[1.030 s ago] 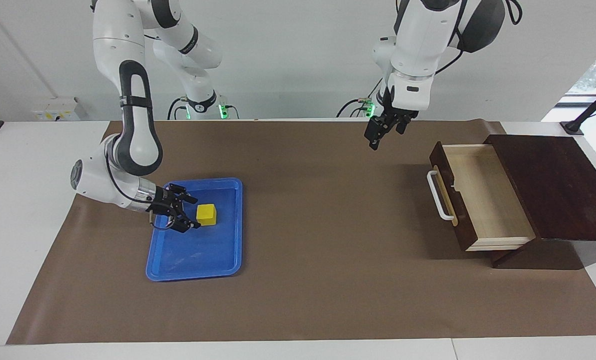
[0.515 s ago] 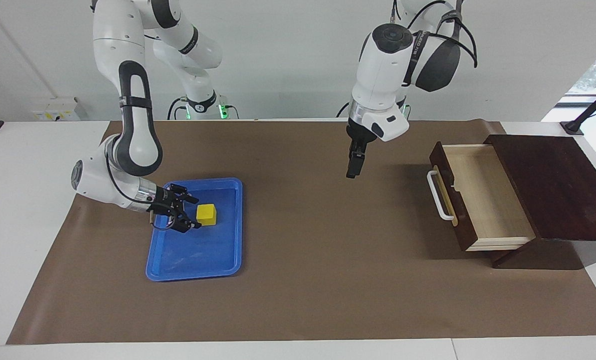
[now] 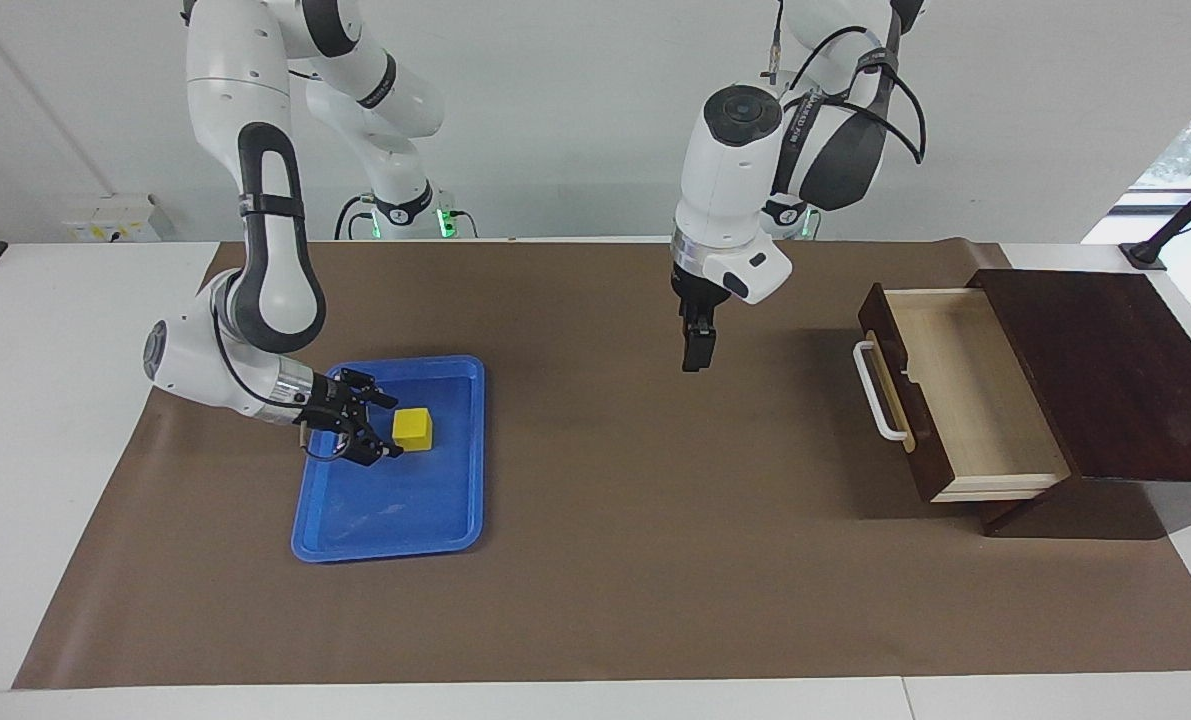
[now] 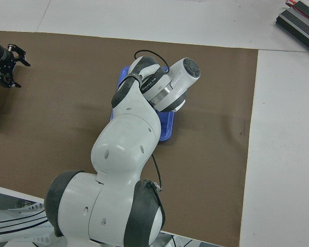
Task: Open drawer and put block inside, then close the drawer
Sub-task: 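Reach the right gripper to the yellow block while the left gripper withdraws, then close the right gripper on the yellow block and lift it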
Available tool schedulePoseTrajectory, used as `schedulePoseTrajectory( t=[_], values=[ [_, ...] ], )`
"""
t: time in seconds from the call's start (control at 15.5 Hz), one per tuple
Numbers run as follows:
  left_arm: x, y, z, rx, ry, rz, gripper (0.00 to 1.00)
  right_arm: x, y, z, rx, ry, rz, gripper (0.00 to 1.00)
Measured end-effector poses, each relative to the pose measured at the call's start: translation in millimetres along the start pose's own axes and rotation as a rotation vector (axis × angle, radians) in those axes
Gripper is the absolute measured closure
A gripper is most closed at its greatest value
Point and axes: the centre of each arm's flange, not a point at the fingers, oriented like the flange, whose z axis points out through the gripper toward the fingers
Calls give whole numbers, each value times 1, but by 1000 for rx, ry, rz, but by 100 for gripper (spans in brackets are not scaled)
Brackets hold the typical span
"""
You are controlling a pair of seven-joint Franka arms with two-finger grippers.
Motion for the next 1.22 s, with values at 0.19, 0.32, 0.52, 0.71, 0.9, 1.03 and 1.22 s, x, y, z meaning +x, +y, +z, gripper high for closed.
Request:
schedulePoseTrajectory(
  t=[0.19, 0.32, 0.52, 0.71, 0.9, 1.03, 1.22],
  values=[
    [-1, 1, 2, -11, -7, -34, 0, 0, 0, 1, 1, 2, 0, 4],
    [-2, 2, 4, -19, -11, -54, 0, -1, 0, 1, 9, -7, 6, 10],
    [0, 3, 7, -20, -10, -65, 0, -1, -1, 2, 28, -27, 22, 25],
    [2, 3, 10, -15, -6, -69, 0, -3, -1, 3, 29, -30, 20, 45],
    [2, 3, 11, -16, -6, -69, 0, -10, -5, 8, 25, -28, 6, 45],
    [2, 3, 11, -15, -5, -71, 0, -15, -10, 4, 31, -27, -3, 45],
    [4, 4, 13, -15, -3, -76, 0, -53, -38, -15, 26, -52, 3, 45]
  ],
)
